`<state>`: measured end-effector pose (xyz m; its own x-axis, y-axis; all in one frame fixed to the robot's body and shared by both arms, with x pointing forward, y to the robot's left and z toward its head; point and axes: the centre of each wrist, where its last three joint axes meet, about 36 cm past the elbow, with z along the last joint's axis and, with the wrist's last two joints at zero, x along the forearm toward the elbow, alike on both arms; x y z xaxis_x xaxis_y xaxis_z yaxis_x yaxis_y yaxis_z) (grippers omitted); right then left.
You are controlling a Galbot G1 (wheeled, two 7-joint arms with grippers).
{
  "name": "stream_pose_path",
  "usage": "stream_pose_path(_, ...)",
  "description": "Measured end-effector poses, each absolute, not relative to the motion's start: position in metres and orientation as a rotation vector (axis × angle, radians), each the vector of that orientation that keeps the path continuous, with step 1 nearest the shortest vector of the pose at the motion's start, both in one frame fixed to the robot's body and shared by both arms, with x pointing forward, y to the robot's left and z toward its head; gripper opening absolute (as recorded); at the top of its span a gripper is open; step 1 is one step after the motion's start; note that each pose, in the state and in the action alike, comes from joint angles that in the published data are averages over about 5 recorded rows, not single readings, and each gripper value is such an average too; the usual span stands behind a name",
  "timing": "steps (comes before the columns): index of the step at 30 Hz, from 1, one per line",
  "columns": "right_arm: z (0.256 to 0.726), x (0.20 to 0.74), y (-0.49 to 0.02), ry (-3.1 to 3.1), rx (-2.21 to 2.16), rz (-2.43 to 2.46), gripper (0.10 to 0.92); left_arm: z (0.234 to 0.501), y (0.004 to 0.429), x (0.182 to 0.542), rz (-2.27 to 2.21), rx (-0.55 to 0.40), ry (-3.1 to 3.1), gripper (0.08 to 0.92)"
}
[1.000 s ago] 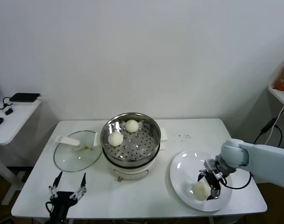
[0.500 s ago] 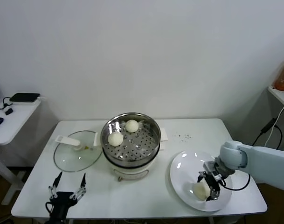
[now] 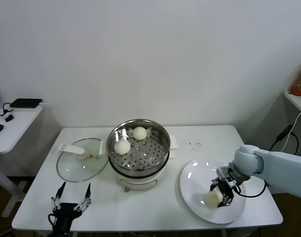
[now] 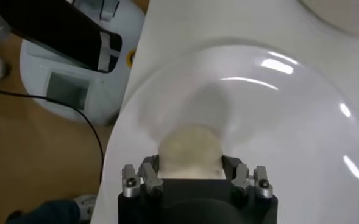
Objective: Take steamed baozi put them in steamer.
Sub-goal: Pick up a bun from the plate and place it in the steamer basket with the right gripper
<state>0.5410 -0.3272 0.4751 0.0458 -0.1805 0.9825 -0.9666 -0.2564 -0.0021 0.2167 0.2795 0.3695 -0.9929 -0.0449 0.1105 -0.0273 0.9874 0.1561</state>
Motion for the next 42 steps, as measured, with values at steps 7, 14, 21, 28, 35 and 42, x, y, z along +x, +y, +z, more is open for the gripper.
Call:
stream_pose_path(7, 0.533, 0.561, -0.304, -1.113, 1.652, 1.541, 0.679, 0.370, 0.279, 0.220, -0.231, 0.055, -3.017, 0.823)
stream_pose_path(14, 0.614, 0.577, -0.267, -0.930, 1.723, 1.935, 0.679, 0.372, 0.279, 0.223, -0.233, 0.060, -3.017, 0.823)
stream_pose_path(21, 0.689, 0.583, -0.219, -0.706, 1.735, 2.287, 0.677, 0.376, 0.279, 0.226, -0.234, 0.059, -3.023, 0.823)
stream_pose_path(28, 0.733, 0.583, -0.155, -0.483, 1.737, 2.521, 0.676, 0.378, 0.278, 0.228, -0.241, 0.058, -3.024, 0.823)
stream_pose_path(35, 0.742, 0.587, -0.082, -0.286, 1.763, 2.657, 0.654, 0.380, 0.280, 0.229, -0.270, 0.050, -3.020, 0.823)
stream_pose_path(42, 0.721, 0.592, -0.019, -0.157, 1.825, 2.691, 0.653, 0.381, 0.284, 0.232, -0.291, 0.049, -3.014, 0.823)
